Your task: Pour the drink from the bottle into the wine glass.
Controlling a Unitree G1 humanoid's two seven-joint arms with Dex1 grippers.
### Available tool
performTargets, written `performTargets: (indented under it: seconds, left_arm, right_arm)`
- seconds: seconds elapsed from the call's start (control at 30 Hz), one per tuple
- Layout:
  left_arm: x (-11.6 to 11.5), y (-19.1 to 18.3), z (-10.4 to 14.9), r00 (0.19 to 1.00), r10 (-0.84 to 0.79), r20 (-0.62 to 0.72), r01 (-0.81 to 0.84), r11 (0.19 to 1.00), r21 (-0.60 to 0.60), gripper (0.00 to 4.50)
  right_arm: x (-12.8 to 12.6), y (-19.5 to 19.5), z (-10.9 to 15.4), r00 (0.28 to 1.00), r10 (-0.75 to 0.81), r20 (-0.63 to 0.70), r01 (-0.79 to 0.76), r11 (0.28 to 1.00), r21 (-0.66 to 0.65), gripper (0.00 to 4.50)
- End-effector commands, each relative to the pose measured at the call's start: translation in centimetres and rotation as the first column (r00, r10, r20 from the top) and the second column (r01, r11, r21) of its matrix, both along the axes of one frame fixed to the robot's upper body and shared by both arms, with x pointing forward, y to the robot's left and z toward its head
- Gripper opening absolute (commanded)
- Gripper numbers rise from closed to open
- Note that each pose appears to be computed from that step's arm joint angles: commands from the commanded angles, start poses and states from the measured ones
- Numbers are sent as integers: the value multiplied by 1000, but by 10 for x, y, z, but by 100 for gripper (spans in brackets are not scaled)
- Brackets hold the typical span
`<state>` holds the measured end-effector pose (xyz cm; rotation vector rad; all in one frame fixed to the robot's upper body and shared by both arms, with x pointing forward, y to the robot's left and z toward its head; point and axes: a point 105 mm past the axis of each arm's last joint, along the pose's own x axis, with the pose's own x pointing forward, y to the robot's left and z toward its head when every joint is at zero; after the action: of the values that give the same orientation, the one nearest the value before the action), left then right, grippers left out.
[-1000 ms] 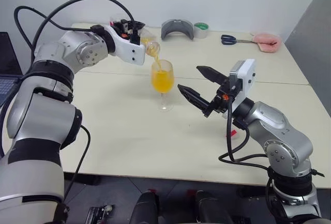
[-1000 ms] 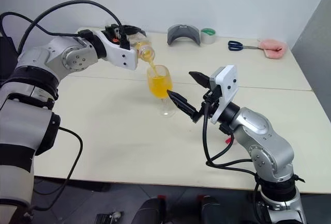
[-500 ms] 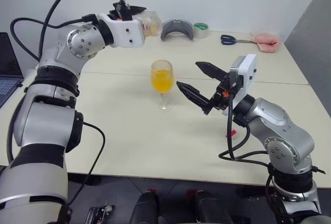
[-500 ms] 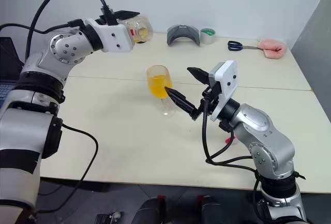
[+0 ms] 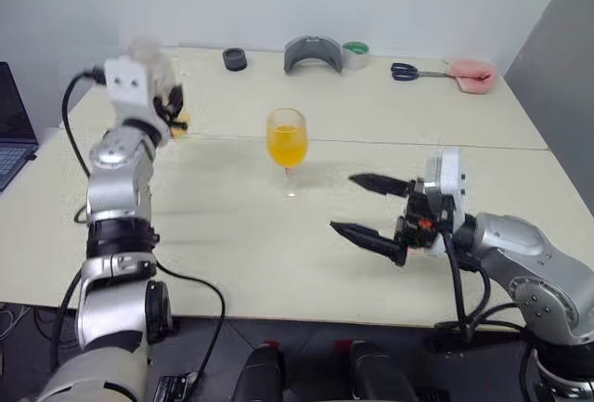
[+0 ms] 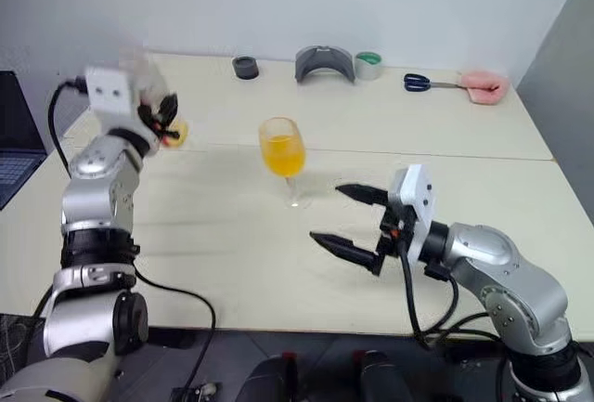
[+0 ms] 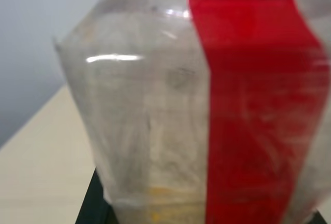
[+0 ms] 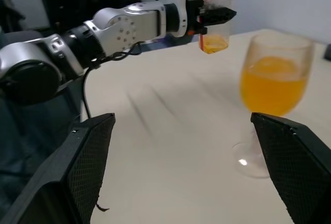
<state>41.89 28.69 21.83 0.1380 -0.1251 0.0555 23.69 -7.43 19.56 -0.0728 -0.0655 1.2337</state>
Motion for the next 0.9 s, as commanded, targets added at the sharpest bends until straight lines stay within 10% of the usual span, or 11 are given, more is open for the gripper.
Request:
performTargets:
  seconds: [0.03, 0.7, 0.9]
  left_arm:
    - [-8, 7, -1, 999, 0, 33, 2, 998, -59, 161]
    - [3, -13, -58, 990, -120, -70, 115, 990, -79, 161]
    - [0, -16, -67, 986, -140, -94, 131, 987, -91, 358]
  right_arm:
    - [-2, -5, 0, 999, 20, 48, -20, 1000, -3, 450]
    - [8, 5, 9, 997, -38, 64, 36, 999, 31, 450]
    - [7, 3, 1, 998, -47, 49, 45, 998, 32, 450]
